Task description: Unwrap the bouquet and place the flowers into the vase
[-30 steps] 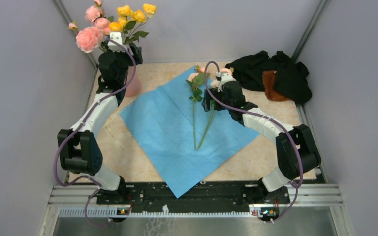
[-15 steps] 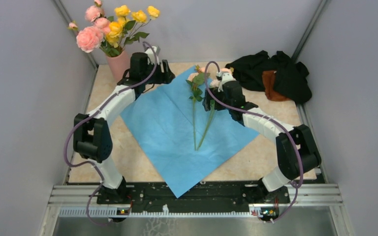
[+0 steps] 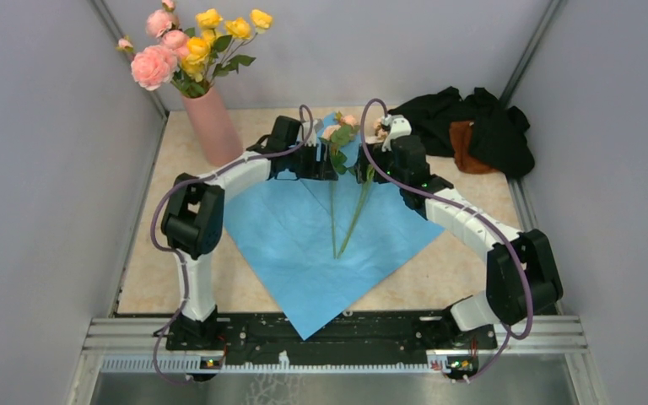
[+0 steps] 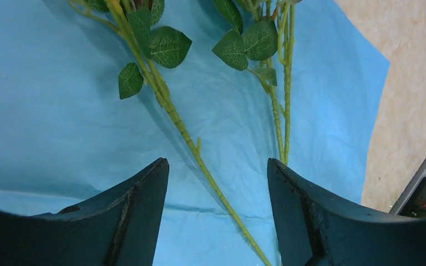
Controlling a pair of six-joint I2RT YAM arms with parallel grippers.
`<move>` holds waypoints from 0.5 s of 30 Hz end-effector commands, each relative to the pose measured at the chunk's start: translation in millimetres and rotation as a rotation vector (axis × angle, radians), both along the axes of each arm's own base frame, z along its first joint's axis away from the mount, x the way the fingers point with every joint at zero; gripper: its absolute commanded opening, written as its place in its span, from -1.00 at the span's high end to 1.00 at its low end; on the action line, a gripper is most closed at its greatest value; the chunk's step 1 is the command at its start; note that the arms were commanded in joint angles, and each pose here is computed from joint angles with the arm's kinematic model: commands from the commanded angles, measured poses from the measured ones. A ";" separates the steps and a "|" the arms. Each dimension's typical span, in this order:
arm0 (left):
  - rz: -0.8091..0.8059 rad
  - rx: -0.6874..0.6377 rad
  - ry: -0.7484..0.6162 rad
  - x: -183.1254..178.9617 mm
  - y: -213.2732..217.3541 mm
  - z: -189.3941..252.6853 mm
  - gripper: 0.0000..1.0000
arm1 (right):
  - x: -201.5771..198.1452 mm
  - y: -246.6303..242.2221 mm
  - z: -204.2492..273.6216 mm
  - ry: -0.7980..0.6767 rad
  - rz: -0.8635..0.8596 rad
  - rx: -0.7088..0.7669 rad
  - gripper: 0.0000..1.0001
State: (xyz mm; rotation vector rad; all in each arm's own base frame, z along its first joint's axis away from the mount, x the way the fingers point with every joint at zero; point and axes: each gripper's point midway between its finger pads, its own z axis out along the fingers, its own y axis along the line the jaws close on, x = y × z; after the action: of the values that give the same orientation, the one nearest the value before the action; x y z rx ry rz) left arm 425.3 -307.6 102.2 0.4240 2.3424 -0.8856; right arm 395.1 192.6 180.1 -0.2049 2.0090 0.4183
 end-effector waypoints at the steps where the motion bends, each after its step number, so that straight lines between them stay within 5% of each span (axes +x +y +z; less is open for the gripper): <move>1: -0.029 -0.016 0.051 -5.5 -13.6 -12.5 -0.43 | 3.3 -5.6 19.7 -0.065 -0.013 0.017 -0.97; 8: -0.050 -0.010 0.080 -5.6 -36.9 -33.4 -0.34 | 3.4 -4.5 17.0 -0.060 -0.007 0.019 -0.97; 15: -0.066 -0.023 0.096 -7.4 -48.6 -40.3 0.15 | 3.8 -6.5 15.4 -0.058 -0.011 0.018 -0.97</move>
State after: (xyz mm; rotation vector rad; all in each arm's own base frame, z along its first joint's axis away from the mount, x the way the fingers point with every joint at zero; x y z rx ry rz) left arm 416.0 -344.3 52.4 0.4445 2.4465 -0.9360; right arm 393.0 191.1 174.3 -0.2052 2.0216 0.4148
